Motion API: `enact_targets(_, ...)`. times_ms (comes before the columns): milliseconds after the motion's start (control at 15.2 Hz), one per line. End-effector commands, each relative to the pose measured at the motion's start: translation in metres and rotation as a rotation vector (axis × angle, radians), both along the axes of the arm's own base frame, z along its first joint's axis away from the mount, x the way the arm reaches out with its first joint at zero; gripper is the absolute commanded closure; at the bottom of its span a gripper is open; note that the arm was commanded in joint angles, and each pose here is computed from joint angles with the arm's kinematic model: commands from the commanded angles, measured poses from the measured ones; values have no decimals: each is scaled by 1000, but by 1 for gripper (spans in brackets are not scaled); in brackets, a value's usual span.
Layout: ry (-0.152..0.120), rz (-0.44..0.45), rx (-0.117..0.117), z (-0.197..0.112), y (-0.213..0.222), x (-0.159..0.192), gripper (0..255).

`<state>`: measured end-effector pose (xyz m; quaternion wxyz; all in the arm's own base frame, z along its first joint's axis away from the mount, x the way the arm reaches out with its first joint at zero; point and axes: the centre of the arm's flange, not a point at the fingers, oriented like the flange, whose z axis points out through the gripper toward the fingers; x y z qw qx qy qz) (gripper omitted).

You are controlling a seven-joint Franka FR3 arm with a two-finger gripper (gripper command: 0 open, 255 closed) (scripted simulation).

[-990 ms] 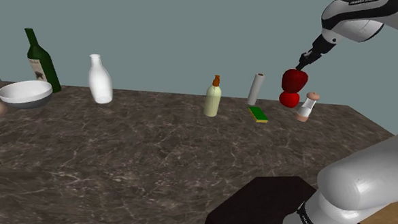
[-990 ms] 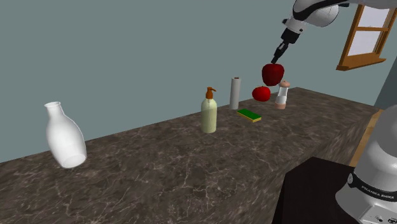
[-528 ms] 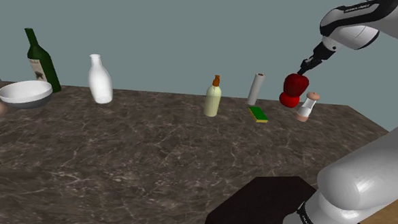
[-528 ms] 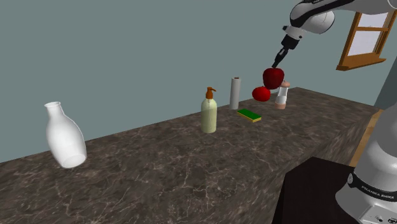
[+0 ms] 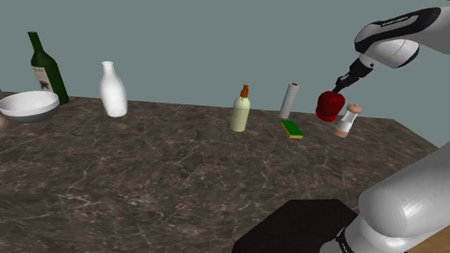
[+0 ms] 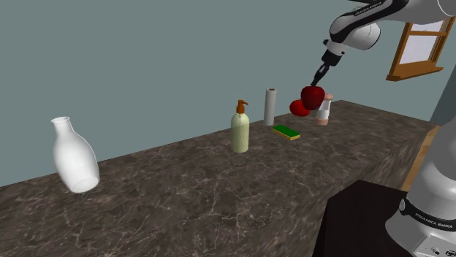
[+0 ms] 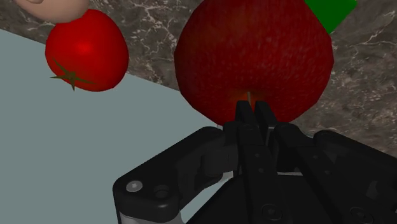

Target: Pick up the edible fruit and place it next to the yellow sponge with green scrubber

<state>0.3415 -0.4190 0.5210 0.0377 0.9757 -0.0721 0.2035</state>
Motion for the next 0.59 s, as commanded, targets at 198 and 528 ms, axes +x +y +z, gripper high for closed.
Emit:
enact_targets(198,-1,0,-1,-26,-1,-1,255)
enact_targets(528,-1,0,-1,-53,-1,-1,255)
